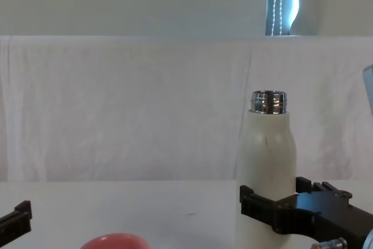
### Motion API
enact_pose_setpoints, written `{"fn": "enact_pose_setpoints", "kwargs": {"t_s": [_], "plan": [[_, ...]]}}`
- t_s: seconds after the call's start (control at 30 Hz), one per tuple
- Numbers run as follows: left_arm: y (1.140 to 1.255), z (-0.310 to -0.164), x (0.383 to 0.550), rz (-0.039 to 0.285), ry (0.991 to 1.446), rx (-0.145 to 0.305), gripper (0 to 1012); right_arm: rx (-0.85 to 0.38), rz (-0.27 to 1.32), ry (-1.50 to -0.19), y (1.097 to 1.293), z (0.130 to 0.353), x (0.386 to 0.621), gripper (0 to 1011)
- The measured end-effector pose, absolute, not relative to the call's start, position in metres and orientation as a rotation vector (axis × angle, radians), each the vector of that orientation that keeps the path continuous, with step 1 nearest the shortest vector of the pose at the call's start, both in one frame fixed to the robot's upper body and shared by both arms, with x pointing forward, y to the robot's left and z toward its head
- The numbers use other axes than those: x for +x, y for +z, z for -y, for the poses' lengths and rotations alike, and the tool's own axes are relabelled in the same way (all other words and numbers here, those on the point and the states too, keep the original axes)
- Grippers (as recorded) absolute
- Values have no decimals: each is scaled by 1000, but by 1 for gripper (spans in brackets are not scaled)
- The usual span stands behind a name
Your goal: Grasp the thermos with one hand and pour water into the cup lid.
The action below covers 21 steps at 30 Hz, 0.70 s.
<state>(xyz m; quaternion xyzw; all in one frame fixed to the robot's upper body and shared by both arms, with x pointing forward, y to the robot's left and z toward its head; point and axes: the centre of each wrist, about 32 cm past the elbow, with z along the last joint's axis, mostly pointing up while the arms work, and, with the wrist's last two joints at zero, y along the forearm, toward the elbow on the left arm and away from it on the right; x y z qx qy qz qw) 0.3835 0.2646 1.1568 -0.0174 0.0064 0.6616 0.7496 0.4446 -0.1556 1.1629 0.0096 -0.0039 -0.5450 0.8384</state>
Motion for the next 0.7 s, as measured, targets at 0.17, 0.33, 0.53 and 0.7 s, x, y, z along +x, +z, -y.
{"fn": "enact_pose_setpoints", "kwargs": {"t_s": [0.17, 0.33, 0.53, 0.7], "plan": [[1157, -265, 384, -14, 1446, -38, 1001, 22, 3, -1152, 1162, 154, 448, 1002], [1157, -265, 384, -14, 1446, -38, 1001, 27, -3, -1153, 1162, 152, 451, 1002], [1157, -265, 384, -14, 1446, -38, 1001, 33, -8, -1154, 1162, 150, 456, 1002], [1157, -265, 384, -14, 1446, -38, 1001, 35, -10, -1155, 1161, 148, 459, 1002]]}}
